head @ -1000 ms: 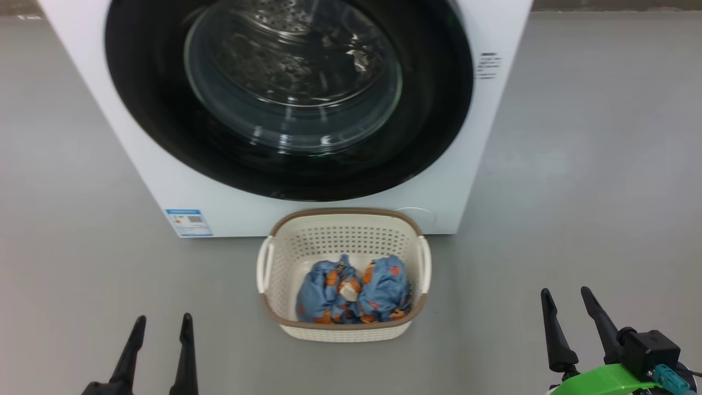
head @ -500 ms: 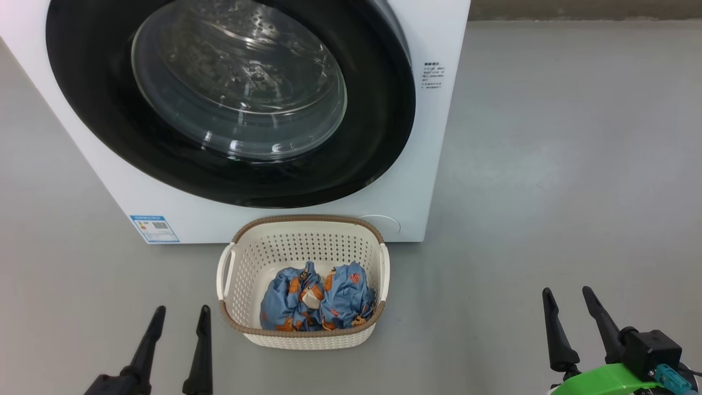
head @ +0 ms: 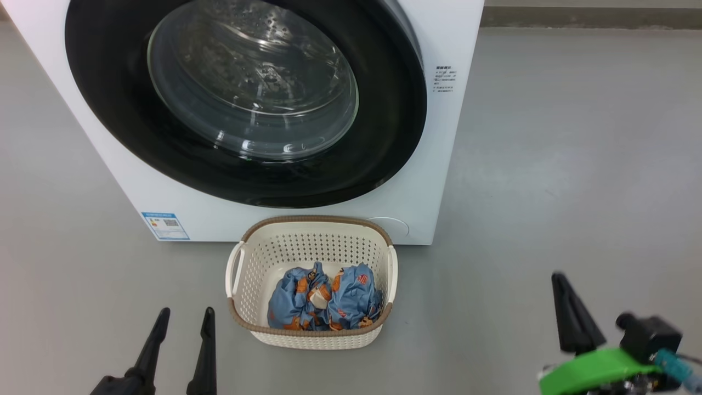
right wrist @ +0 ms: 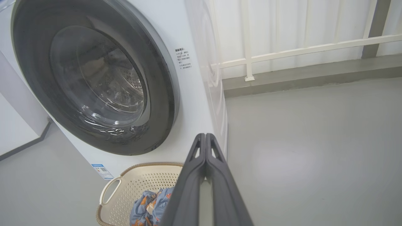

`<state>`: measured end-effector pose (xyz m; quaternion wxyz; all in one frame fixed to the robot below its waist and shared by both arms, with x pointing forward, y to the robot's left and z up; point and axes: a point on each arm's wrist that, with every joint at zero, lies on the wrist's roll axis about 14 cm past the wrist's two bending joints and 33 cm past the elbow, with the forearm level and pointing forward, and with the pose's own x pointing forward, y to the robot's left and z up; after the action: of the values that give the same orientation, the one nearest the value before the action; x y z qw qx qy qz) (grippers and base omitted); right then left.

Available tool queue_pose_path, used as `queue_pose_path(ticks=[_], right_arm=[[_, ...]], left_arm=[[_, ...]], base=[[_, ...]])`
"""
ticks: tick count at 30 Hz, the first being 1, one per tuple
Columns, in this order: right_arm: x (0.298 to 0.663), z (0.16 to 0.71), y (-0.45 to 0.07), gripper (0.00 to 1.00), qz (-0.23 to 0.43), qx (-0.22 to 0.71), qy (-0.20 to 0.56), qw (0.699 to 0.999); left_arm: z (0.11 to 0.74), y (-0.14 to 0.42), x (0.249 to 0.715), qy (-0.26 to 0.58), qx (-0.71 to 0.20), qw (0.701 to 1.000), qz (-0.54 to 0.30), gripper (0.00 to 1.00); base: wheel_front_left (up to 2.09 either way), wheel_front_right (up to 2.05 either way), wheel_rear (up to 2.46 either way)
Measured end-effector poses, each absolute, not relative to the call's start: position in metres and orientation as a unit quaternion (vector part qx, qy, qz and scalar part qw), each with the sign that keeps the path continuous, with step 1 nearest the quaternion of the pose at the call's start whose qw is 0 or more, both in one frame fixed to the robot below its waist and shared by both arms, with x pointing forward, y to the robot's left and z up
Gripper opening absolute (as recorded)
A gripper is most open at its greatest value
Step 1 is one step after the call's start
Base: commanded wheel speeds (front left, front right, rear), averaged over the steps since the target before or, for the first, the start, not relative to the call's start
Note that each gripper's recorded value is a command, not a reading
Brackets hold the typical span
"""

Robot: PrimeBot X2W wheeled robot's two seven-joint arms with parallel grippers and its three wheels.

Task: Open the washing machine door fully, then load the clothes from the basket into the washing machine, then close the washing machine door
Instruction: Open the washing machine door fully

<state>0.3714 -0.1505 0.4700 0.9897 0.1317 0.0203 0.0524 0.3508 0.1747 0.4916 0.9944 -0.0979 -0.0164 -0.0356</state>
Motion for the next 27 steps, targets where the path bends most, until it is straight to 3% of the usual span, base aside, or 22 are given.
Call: queue_pose_path(ticks=[15, 27], right_arm=[[0.461, 0.579, -0.127, 0.00, 0.089, 0.302, -0.120, 0.941], [0.518, 0.624, -0.110, 0.00, 0.142, 0.384, -0.150, 0.900]], left_arm=[[0.486, 0.178, 0.353, -0.008, -0.105, 0.994, -0.025, 1.00], [0.486, 0.181, 0.372, -0.010, -0.112, 0.994, -0.017, 1.00]], base=[[0.00, 0.00, 0.00], [0.00, 0.00, 0.00]])
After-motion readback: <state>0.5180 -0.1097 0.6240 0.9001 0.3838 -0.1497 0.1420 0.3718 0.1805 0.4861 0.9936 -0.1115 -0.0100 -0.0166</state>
